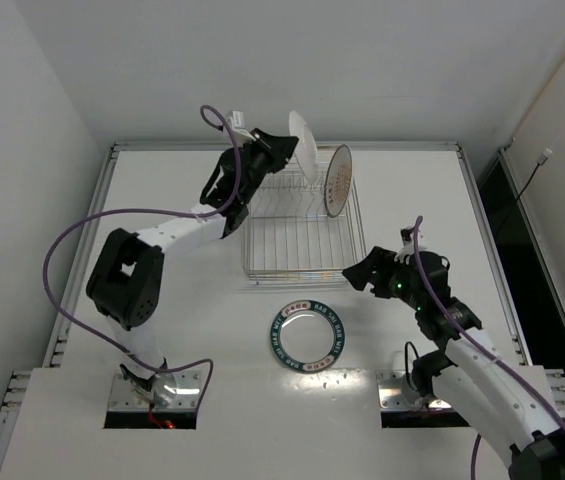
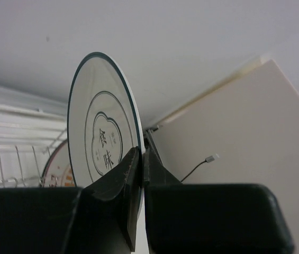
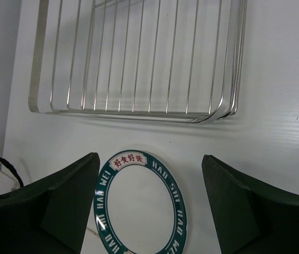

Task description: Load the plates into the dish rack

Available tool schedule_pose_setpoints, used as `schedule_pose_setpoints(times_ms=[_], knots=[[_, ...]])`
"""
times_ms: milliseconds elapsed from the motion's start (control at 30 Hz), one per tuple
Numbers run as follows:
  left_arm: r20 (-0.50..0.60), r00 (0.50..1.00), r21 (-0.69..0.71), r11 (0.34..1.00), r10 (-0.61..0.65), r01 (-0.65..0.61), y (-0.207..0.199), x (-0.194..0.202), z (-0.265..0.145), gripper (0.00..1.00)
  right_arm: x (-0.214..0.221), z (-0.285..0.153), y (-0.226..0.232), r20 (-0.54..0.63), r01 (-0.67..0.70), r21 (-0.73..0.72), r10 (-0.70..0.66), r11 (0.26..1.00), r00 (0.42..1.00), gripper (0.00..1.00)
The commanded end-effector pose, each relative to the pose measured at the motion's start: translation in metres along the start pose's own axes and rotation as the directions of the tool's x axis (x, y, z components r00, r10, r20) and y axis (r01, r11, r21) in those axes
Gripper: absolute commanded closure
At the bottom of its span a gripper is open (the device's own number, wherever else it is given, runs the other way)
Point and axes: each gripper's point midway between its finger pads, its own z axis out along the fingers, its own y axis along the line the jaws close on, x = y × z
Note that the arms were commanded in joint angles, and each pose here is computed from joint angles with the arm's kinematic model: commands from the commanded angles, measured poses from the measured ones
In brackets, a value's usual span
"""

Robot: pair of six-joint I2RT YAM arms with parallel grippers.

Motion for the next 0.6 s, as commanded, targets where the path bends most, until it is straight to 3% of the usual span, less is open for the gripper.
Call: schedule_pose_setpoints(times_ms=[0, 300, 567], knots=[[0.059, 0.964, 0.263, 0.936, -0.258, 0.234, -0.05, -0.022, -0.006, 1.0, -0.009, 0.001, 0.008, 0.028, 0.006, -0.063, -0.004, 0.998, 1.0, 0.25], [0.012, 0.945, 0.179, 0.93, -0.328, 0.321, -0.008, 0.043, -0.005, 1.0, -0.007, -0.001, -0.006, 0.012, -0.033, -0.077, 0.034, 0.996, 0.999, 0.25], [-0.027, 0.963, 0.057, 0.961, -0.27, 0.271, 0.026, 0.078, -0.011, 1.0, -0.002, 0.002, -0.017, -0.017, -0.075, -0.09, 0.074, 0.993, 0.997, 0.25]])
